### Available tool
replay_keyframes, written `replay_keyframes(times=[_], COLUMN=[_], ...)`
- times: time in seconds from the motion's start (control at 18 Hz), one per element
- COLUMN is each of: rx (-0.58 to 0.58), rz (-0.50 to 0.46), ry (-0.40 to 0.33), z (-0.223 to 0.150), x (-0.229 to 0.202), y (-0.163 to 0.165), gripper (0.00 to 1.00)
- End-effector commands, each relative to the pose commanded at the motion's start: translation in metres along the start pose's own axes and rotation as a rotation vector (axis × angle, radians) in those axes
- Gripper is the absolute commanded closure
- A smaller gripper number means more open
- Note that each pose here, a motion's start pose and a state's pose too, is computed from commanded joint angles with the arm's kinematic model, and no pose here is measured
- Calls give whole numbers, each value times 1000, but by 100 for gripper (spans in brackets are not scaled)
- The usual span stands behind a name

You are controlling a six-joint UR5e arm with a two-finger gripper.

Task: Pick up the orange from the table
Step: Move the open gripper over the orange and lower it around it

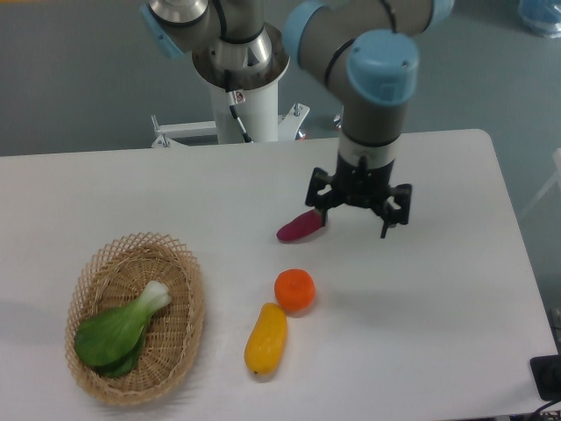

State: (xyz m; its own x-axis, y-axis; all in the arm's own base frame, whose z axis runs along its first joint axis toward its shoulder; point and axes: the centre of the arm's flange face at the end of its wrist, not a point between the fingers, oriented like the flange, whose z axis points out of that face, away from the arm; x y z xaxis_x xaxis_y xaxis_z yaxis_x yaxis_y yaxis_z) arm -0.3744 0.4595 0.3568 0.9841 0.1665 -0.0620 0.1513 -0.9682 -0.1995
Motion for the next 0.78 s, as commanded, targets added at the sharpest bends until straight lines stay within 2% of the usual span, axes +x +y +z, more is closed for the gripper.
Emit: replay_keyframes(times=[0.22, 0.56, 0.78], rx=[-45, -52, -80], rz=[18, 78, 78], ry=[31, -12, 4], z=[44, 104, 124], x=[17, 49, 49], y=[-13, -16, -14], gripper=[0, 0, 0])
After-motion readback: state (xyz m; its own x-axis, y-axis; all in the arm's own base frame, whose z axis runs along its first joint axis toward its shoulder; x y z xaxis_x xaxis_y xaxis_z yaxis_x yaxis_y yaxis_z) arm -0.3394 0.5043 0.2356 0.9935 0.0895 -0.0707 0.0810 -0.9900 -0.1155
